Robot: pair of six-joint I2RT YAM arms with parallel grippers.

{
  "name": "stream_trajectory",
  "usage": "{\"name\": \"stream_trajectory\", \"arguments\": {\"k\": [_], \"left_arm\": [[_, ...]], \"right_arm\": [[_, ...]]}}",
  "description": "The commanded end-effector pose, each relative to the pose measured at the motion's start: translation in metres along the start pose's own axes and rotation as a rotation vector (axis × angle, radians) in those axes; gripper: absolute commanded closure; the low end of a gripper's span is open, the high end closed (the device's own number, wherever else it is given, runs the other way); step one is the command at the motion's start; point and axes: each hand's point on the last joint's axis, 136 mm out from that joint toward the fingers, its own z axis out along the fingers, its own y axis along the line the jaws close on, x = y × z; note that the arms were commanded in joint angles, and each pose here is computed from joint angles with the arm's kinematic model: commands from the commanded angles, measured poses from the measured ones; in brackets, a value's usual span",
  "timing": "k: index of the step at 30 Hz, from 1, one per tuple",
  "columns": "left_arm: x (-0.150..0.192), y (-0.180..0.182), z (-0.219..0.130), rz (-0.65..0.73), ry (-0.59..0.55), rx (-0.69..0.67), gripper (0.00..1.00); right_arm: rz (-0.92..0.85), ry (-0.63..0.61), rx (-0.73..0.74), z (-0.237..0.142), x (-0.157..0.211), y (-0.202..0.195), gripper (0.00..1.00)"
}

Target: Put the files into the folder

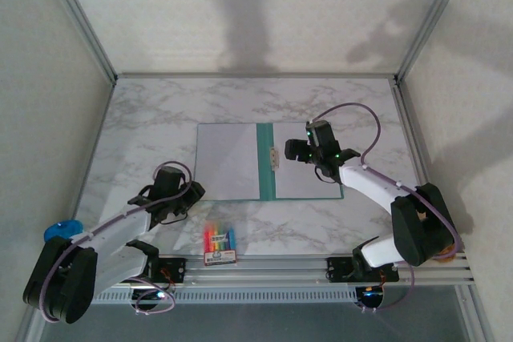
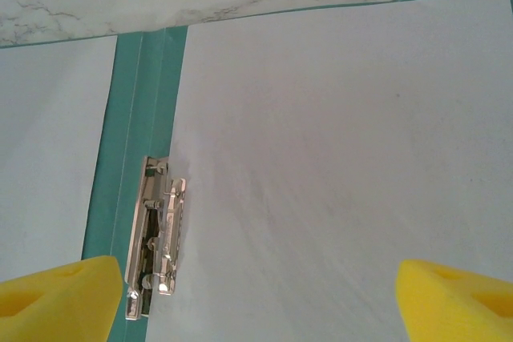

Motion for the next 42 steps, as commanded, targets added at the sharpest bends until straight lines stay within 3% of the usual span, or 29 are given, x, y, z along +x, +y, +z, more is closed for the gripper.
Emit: {"name": "stream_trajectory", "arguments": {"k": [1, 26, 42], "left_arm": [[-0.004, -0.011, -0.001, 0.009, -0.015, 0.07, 0.58], [-0.011, -0.023, -0.008, 0.01, -0.044, 0.333, 0.75], [-0.026, -0.018, -0.01, 0.032, -0.094, 0.311, 0.93]], "right_arm": [[0.018, -0.006, -0.006, -0.001, -0.009, 0.002, 0.11], [0.026, 0.026, -0.008, 0.003, -0.006, 0.001, 0.11], [0.025, 0.028, -0.011, 0.002, -0.006, 0.001, 0.11]]}}
